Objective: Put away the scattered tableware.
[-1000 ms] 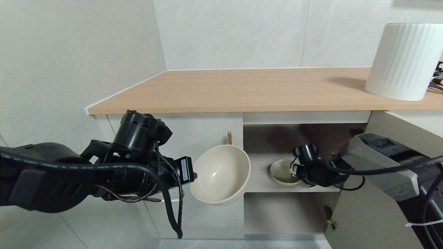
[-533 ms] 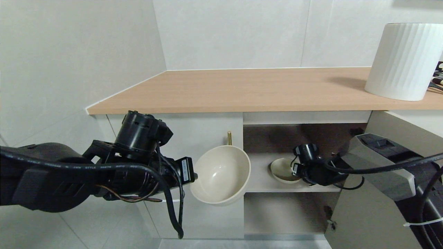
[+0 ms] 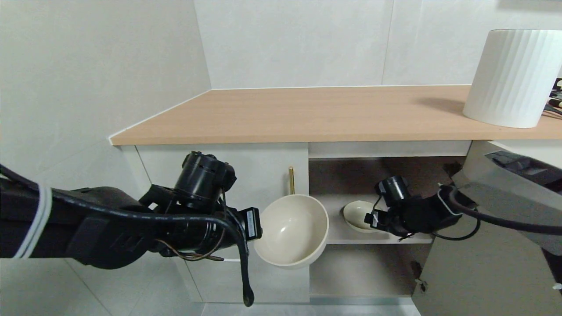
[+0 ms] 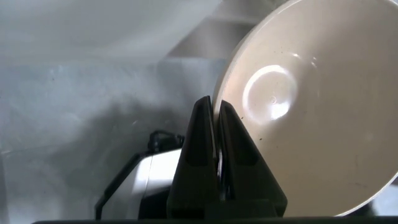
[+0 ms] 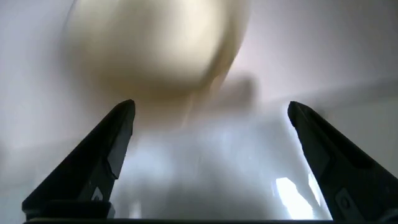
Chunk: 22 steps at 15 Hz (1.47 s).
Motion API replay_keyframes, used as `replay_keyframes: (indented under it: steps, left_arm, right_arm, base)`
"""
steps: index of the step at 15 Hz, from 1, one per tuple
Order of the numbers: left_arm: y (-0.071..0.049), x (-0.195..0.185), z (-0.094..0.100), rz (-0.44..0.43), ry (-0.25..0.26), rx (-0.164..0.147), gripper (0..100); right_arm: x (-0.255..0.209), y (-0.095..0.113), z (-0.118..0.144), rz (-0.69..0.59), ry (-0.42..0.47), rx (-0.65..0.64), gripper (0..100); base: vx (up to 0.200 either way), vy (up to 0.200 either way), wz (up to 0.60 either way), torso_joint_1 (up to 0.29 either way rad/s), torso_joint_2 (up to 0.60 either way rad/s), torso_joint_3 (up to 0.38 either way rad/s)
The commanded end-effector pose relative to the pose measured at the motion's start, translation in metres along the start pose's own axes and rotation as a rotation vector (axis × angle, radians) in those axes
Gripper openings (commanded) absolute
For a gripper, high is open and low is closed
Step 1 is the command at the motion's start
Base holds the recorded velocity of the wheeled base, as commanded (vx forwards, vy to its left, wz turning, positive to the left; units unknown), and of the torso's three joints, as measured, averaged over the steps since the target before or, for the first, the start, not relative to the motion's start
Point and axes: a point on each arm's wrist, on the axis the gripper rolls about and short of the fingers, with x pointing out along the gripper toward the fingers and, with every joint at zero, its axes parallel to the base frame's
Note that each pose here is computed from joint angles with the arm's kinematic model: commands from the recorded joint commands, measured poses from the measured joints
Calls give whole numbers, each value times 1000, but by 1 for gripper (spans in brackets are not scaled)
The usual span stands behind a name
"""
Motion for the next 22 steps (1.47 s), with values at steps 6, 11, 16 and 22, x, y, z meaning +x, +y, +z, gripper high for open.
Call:
replay_keyframes:
  steps: [6, 11, 16, 22]
  left_arm:
    - [-5, 50, -29, 99, 117, 55, 0]
    - [-10, 59, -41, 110, 163, 84, 0]
    - [-16, 57, -46, 120, 159, 106, 0]
    - [-20, 57, -52, 120, 163, 126, 0]
  right_arm:
    - [-181, 15, -17, 291, 160, -251, 100]
    - [-204, 36, -38, 371, 170, -328, 100]
    - [-179, 54, -63, 340, 254, -381, 100]
    - [-166, 59, -68, 327, 266, -364, 100]
  base:
    - [0, 0, 0, 0, 0, 0]
    - [0, 0, 0, 0, 0, 0]
    - [0, 0, 0, 0, 0, 0]
    - [0, 0, 0, 0, 0, 0]
